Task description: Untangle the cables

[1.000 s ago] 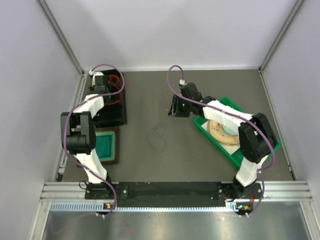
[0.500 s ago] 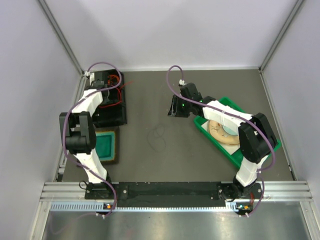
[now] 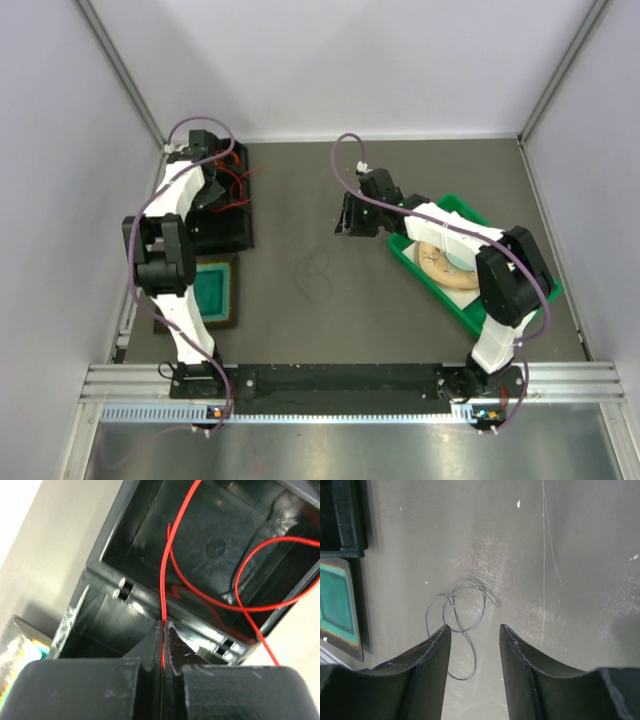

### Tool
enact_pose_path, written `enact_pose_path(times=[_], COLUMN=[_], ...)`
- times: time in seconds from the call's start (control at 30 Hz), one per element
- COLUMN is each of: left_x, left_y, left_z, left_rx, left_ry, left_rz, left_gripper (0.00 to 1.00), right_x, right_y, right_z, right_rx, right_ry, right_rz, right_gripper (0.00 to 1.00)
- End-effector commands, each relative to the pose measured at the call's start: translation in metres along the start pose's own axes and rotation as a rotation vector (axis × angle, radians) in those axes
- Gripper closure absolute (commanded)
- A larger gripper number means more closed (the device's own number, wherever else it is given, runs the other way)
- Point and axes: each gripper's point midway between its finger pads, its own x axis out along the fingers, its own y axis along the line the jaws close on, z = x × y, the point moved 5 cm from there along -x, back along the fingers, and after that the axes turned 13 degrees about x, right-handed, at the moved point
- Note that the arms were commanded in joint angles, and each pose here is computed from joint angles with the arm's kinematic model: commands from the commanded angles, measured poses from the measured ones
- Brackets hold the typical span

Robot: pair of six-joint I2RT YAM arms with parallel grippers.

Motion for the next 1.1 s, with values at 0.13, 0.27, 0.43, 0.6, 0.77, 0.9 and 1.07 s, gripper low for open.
enact_pose_path(times=[0.13,0.27,0.43,0.6,0.77,0.9,1.07], left_x=[-0.009,-0.01,-0.012,-0.025,-0.034,-0.036,-0.02], left_y=[0.011,0.003,-0.005,-0.012,-0.02,-0.021,-0.017], left_z=[-0.014,-0.012,0.005,0.016,0.03,0.038,0.041], left_rx=[-0.34,-0.482,-0.663,-0.839,-0.918,-0.986,-1.1], left_ry=[0.181,0.21,0.173,0.156,0.134,0.125,0.079], left_rz=[-0.079,-0.11,-0.13,-0.197,-0.282,-0.282,-0.228], left_gripper=[1.0,1.0,1.0,1.0,1.0,1.0,1.0], right_x=[-0.014,-0.013,-0.015,-0.018,-0.018,-0.018,-0.018], right_y=[0.016,0.015,0.013,0.011,0.011,0.01,0.01], right_z=[0.004,0.001,-0.003,-0.004,-0.005,-0.006,-0.005], right_rx=[-0.021,-0.019,-0.024,-0.025,-0.022,-0.025,-0.022], right_ry=[-0.04,-0.035,-0.032,-0.035,-0.03,-0.03,-0.029], right_rz=[0.064,0.064,0.059,0.053,0.056,0.054,0.055], right_gripper=[0.56,0.56,0.57,0.56,0.57,0.56,0.56])
